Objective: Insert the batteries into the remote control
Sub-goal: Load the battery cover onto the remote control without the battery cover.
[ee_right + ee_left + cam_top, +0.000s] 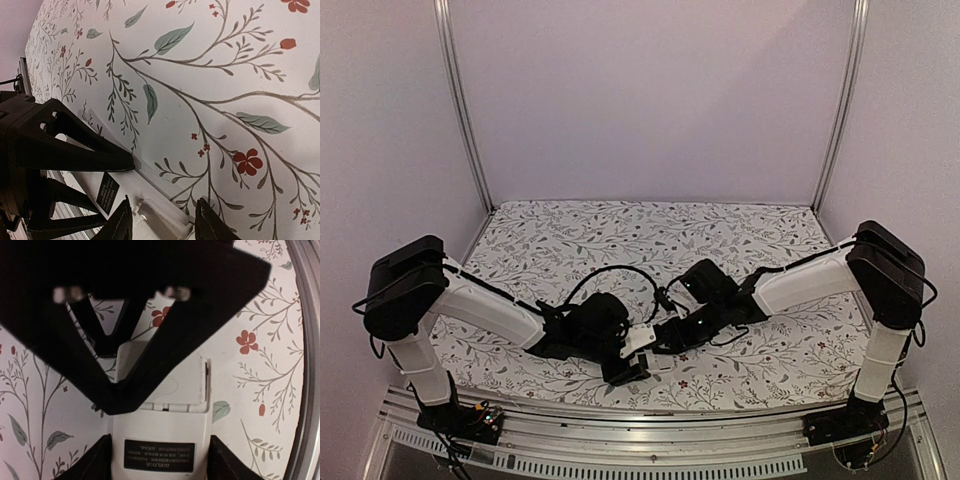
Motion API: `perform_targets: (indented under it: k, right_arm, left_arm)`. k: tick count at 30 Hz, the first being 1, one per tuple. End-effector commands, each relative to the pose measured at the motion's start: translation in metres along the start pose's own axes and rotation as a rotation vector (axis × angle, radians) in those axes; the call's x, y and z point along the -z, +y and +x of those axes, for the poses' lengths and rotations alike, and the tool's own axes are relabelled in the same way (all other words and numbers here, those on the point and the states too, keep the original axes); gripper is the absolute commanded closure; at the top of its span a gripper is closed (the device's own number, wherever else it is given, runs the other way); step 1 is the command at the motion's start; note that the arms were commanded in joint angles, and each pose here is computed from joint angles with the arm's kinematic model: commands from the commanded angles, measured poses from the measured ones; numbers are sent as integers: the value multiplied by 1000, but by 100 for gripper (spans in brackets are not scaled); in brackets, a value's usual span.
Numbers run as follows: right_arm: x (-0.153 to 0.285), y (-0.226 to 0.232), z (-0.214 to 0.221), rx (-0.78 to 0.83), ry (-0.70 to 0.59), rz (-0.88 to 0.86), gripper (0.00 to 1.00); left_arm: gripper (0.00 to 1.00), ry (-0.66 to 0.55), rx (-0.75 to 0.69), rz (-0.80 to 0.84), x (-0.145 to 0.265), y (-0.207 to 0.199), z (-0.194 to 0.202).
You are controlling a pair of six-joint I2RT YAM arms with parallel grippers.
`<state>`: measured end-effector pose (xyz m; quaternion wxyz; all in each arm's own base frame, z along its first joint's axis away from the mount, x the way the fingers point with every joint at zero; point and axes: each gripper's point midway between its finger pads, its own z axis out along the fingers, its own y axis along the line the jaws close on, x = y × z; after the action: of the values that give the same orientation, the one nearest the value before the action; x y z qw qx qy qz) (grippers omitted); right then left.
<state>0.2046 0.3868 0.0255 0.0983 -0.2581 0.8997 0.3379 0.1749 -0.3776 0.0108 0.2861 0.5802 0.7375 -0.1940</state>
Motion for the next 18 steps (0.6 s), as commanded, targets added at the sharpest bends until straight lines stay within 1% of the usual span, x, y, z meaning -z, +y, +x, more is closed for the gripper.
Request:
perform_targets:
  k: [1,6,10,14,18]
  right_arm:
    - [6,-3,-10,4,-21,59,56]
    - [14,-9,-13,-42,-33,78,50]
    - [22,-10,-14,-70,-41,100,49]
    - [29,-20,-1,-147,-31,151,53]
    - [29,-18,12,-228,-14,108,58]
  left_arm:
    - [38,82,6,-17,-7,1,26]
    - [38,83,5,-7,-8,-2,27]
    - [38,86,3,-6,-8,-2,27]
    - [38,88,11,-6,-8,-2,28]
    - [38,97,9,-6,-9,-4,31]
